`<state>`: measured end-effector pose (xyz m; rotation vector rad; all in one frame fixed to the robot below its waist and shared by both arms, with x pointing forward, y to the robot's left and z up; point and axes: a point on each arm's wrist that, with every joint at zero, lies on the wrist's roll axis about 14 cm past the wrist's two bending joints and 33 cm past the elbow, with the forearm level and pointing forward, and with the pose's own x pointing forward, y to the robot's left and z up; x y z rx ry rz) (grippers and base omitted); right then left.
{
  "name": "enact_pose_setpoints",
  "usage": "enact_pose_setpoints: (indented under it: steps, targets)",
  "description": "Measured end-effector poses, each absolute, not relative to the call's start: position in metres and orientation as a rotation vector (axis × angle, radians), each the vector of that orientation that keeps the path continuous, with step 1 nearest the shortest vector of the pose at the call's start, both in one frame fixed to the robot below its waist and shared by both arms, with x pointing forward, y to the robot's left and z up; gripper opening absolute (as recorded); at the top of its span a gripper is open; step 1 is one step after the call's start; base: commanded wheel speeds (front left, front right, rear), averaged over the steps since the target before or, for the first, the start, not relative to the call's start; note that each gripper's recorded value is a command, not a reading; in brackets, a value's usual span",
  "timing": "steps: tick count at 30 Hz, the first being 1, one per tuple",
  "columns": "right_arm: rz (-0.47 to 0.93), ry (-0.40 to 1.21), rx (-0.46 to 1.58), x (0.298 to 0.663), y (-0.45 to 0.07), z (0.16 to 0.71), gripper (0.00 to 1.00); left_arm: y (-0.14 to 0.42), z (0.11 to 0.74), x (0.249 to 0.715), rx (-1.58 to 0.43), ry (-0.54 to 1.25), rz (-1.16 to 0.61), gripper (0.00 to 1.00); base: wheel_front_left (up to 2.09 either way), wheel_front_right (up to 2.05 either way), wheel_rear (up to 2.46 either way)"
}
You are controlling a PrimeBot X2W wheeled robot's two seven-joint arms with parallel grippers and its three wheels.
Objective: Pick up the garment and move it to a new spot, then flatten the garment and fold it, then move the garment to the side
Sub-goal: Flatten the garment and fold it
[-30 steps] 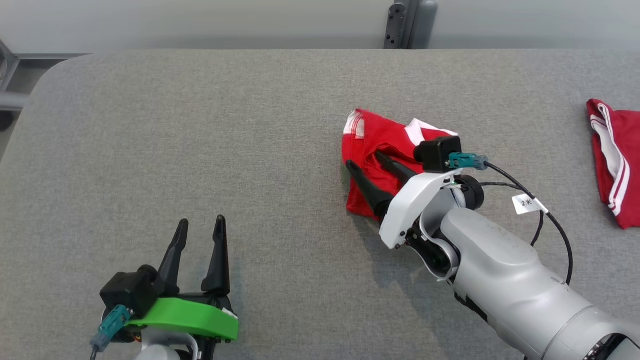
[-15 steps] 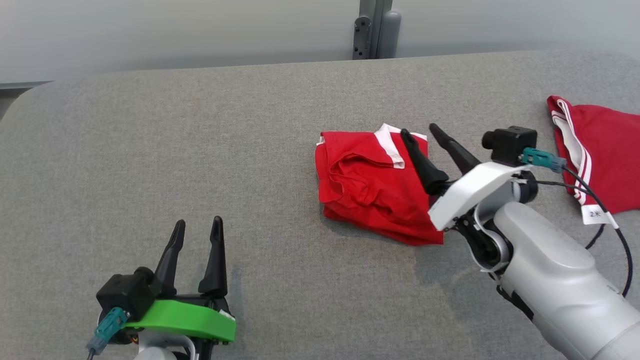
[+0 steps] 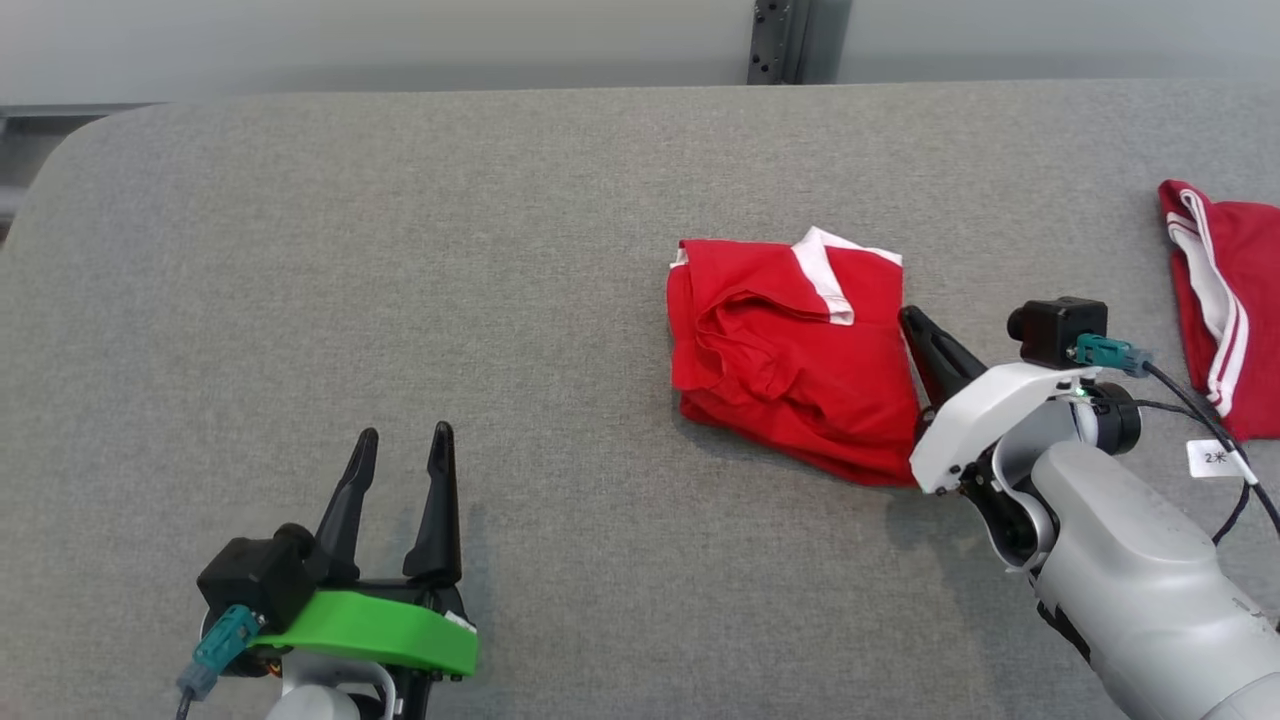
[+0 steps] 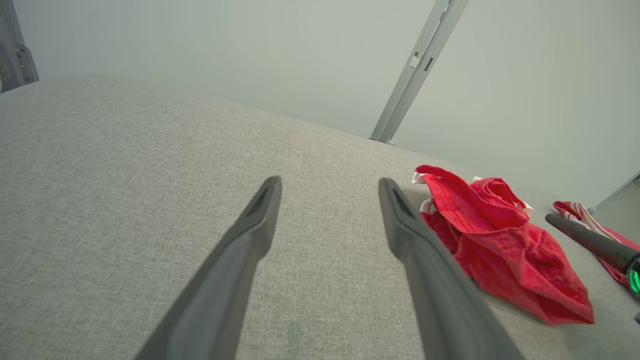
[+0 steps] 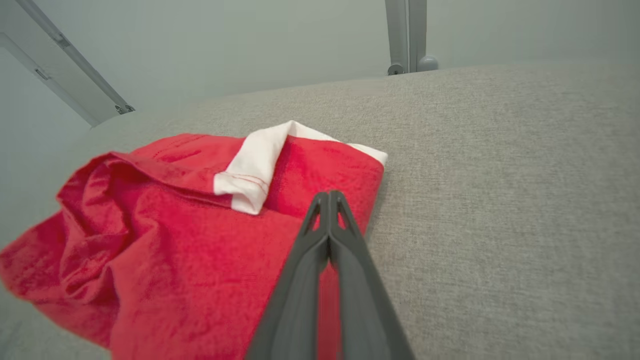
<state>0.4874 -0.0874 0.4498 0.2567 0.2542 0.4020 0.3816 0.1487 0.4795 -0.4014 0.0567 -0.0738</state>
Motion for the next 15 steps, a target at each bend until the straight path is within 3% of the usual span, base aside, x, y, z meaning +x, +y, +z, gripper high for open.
enact_pose_setpoints:
  steps: [7,15]
  targets:
    - [0.508,0.364,0.201,0.49,-0.049,0.427,0.0,0.162,0.474,0.381,-0.401,0.064,-0.027,1.0,0.0,0.0,0.0]
    - [0.626,0.307,0.175,0.519,-0.002,0.455,0.0,0.174,0.469,0.377,-0.41,0.07,0.023,1.0,0.0,0.0,0.0]
